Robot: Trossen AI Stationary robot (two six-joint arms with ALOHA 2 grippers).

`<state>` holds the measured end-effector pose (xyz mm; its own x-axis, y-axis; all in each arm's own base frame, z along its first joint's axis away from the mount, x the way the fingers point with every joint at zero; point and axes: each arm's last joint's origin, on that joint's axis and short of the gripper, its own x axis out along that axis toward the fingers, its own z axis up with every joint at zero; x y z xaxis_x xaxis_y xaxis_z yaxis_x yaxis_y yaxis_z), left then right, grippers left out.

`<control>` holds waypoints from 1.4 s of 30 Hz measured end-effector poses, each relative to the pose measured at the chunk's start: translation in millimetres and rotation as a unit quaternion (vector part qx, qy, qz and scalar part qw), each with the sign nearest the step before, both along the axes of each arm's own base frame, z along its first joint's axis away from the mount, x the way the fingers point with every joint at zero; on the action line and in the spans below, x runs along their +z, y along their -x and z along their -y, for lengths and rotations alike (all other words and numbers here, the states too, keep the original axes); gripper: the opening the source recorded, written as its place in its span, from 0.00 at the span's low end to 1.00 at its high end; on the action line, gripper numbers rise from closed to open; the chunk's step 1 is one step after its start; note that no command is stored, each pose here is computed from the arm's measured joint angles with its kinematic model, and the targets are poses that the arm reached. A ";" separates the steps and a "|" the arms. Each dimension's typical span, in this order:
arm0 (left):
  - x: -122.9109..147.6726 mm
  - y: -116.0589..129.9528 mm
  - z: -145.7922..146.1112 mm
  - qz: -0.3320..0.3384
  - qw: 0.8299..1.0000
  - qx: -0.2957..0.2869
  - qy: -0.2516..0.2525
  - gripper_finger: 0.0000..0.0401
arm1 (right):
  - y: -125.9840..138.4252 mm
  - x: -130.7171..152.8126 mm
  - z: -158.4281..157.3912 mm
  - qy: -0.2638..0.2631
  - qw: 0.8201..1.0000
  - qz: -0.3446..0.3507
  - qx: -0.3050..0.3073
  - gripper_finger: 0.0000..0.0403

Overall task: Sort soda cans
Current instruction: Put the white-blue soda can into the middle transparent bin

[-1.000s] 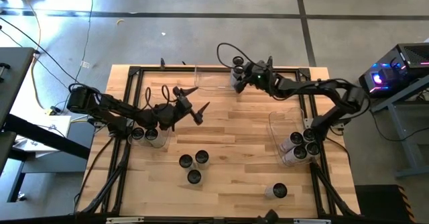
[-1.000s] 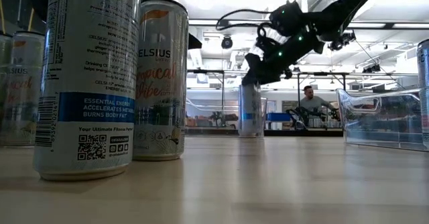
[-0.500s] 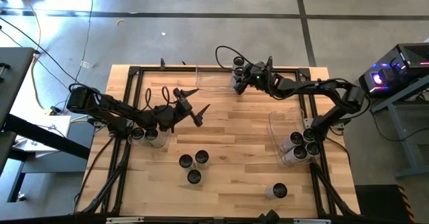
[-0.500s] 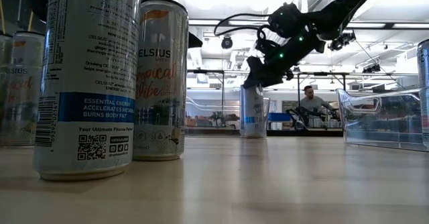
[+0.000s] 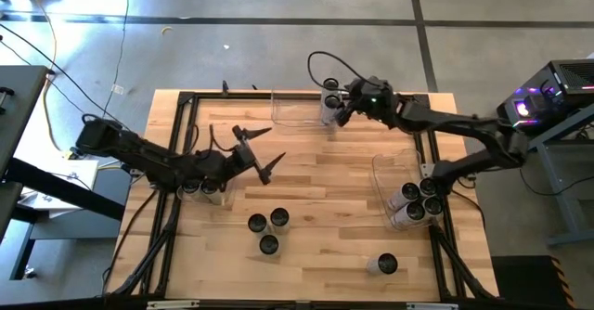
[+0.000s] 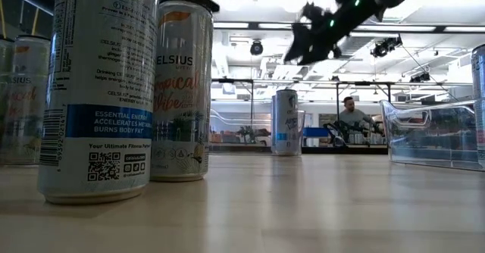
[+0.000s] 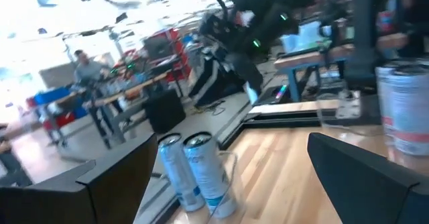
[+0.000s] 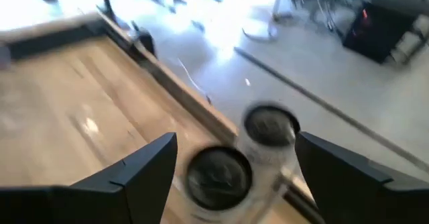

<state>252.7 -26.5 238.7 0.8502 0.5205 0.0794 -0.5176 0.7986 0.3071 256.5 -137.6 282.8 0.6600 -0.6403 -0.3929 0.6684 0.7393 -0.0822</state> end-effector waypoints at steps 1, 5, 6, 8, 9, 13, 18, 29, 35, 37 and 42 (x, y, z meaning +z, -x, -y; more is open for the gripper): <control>2.0 2.4 4.3 -0.005 1.000 -0.009 -0.007 0.95 | 1.3 5.8 -6.3 0.005 1.000 0.009 0.009 0.74; 8.7 12.6 22.6 -0.023 0.998 -0.047 -0.033 0.95 | 0.5 19.7 -41.5 0.021 0.997 0.036 0.070 0.74; 10.4 15.1 27.3 -0.024 0.997 -0.057 -0.038 0.95 | -1.4 19.7 -51.9 0.021 0.995 0.042 0.091 0.74; 14.5 21.7 37.7 -0.025 0.996 -0.070 -0.048 0.95 | -7.4 13.7 -73.6 0.012 0.987 0.046 0.151 0.74; 16.7 25.5 43.0 -0.026 0.996 -0.072 -0.054 0.95 | -10.2 7.9 -83.7 0.002 0.982 0.046 0.183 0.74; 26.7 44.7 63.4 -0.031 0.995 -0.064 -0.070 0.95 | -23.1 -16.6 -125.4 -0.033 0.948 0.096 0.303 0.74; 42.8 61.1 87.6 -0.070 0.990 -0.106 -0.057 0.95 | -35.3 -37.0 -174.9 -0.019 0.899 0.167 0.405 0.74; 83.8 65.5 112.3 -0.224 0.938 -0.251 0.086 0.95 | -60.4 -55.7 -220.3 -0.010 0.881 0.153 0.447 0.74; 84.4 61.0 105.7 -0.335 0.897 -0.210 0.196 0.95 | -55.1 -37.2 -229.2 -0.001 0.897 0.118 0.427 0.74; 79.7 57.2 111.4 -0.364 0.879 -0.232 0.201 0.95 | -48.4 -30.4 -230.3 0.003 0.908 0.087 0.411 0.74; 60.8 47.8 130.8 -0.431 0.844 -0.290 0.135 0.95 | -31.0 -11.5 -236.4 0.010 0.928 0.044 0.371 0.74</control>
<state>205.0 -157.3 299.5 0.6495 -0.1024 -0.7535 0.3060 0.9423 0.1357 287.4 98.9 271.4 0.9510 -0.0037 -0.3093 -0.0187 0.9974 -0.0693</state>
